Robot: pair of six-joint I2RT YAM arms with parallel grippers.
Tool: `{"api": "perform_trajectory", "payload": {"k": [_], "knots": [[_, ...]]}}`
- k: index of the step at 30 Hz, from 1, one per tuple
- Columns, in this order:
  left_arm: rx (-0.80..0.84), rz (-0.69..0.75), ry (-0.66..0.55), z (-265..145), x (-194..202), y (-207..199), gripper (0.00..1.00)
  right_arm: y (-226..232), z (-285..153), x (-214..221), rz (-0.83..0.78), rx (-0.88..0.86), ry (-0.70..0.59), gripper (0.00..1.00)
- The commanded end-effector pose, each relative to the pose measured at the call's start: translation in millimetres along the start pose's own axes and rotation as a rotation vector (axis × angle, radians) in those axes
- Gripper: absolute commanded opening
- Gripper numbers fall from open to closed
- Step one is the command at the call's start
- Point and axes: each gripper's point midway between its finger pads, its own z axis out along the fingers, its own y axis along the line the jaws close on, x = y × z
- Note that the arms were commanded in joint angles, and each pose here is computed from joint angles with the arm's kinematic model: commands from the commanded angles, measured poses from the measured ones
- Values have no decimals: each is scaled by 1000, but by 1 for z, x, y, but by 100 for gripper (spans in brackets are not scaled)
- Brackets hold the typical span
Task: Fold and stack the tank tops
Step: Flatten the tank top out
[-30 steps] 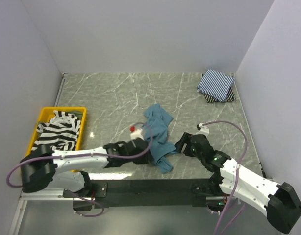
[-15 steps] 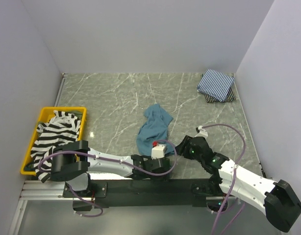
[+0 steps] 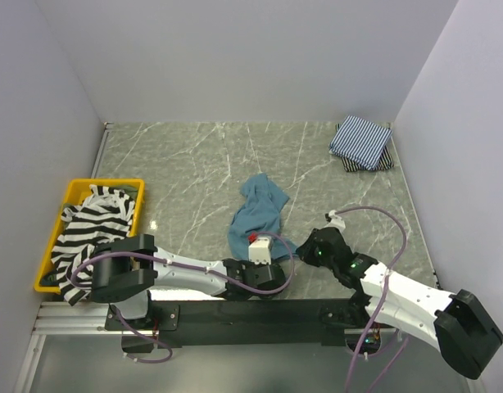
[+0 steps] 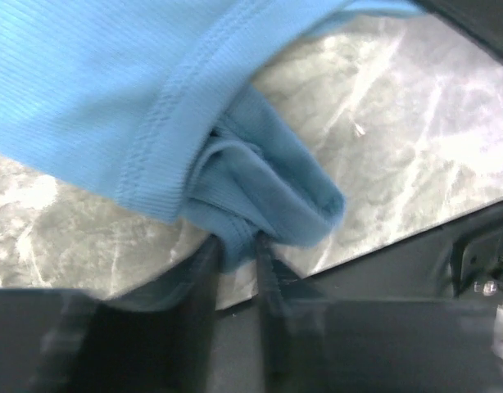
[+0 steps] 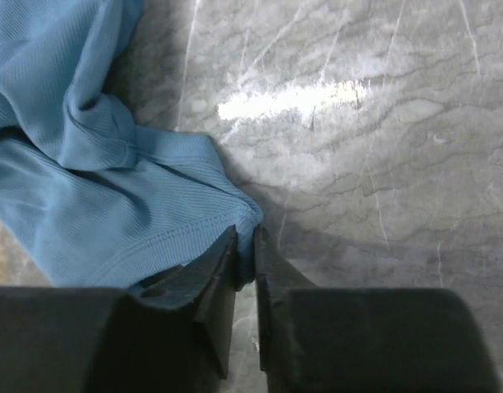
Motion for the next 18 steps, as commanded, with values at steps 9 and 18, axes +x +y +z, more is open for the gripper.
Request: {"api": "perform_trajectory", "payload": {"k": [9,18], "knots": [[39,-117,-339,-122,-119,1,1,63,-98,-142,-7,-32,-424,0],[249,-177,-693,-317,-255,-1,1,138,-295,-284,-119,-228,-918,0]]}}
